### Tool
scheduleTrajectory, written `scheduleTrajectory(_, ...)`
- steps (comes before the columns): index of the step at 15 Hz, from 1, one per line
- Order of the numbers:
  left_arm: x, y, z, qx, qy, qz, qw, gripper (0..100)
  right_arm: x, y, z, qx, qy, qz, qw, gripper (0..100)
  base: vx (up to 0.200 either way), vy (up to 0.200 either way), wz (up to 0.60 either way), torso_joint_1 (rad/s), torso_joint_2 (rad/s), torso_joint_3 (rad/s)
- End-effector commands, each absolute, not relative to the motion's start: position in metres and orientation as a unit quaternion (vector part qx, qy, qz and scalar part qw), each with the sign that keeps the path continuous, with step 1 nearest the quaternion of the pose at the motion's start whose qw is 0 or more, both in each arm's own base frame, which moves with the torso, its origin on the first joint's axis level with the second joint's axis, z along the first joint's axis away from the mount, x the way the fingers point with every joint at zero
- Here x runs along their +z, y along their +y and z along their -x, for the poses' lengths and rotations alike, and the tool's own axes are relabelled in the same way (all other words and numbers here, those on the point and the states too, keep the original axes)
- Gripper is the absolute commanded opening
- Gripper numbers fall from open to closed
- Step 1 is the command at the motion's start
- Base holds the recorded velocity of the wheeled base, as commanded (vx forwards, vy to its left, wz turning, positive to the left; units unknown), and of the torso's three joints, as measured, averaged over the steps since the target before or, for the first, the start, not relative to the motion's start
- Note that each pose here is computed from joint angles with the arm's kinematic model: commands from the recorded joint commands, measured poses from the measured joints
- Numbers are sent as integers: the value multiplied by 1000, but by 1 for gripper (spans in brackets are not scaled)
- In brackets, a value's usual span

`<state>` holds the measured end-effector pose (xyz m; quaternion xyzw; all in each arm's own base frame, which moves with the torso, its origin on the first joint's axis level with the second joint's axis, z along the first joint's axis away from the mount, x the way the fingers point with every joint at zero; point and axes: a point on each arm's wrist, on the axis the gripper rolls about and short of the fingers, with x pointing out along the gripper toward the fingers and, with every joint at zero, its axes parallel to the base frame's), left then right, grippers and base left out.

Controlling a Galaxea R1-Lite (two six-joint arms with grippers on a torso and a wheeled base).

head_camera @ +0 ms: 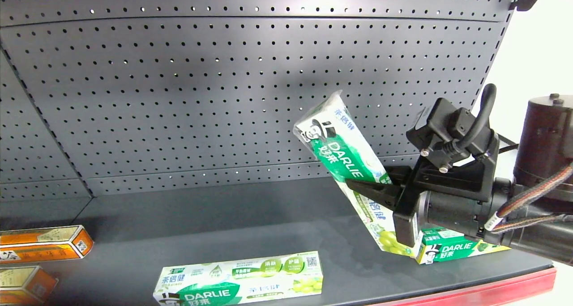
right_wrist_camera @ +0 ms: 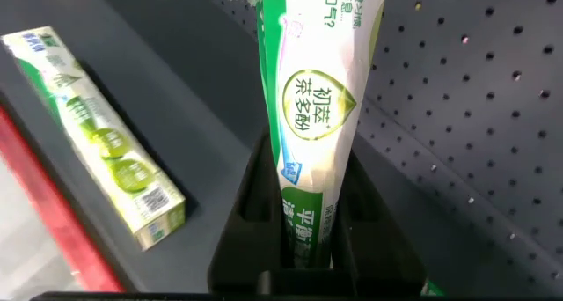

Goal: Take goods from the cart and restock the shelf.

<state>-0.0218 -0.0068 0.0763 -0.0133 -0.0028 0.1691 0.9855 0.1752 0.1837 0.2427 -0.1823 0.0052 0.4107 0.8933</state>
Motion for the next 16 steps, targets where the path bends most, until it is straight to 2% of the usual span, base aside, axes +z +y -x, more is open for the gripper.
scheduleTrajectory(1,76,-7,22,169,-4,13,985,100,239,191,-182,410,6,193,892,0,0,0,0,0,0,0)
scheduleTrajectory(7,76,-7,22,169,-4,13,985,100,245,183,-195,359,-2,203,911,0,0,0,0,0,0,0)
scheduleTrajectory(9,76,-7,22,169,-4,13,985,100,248,189,-190,315,-3,217,924,0,0,0,0,0,0,0)
scheduleTrajectory(16,76,-7,22,169,-4,13,985,100,265,211,-198,314,-26,207,926,0,0,0,0,0,0,0)
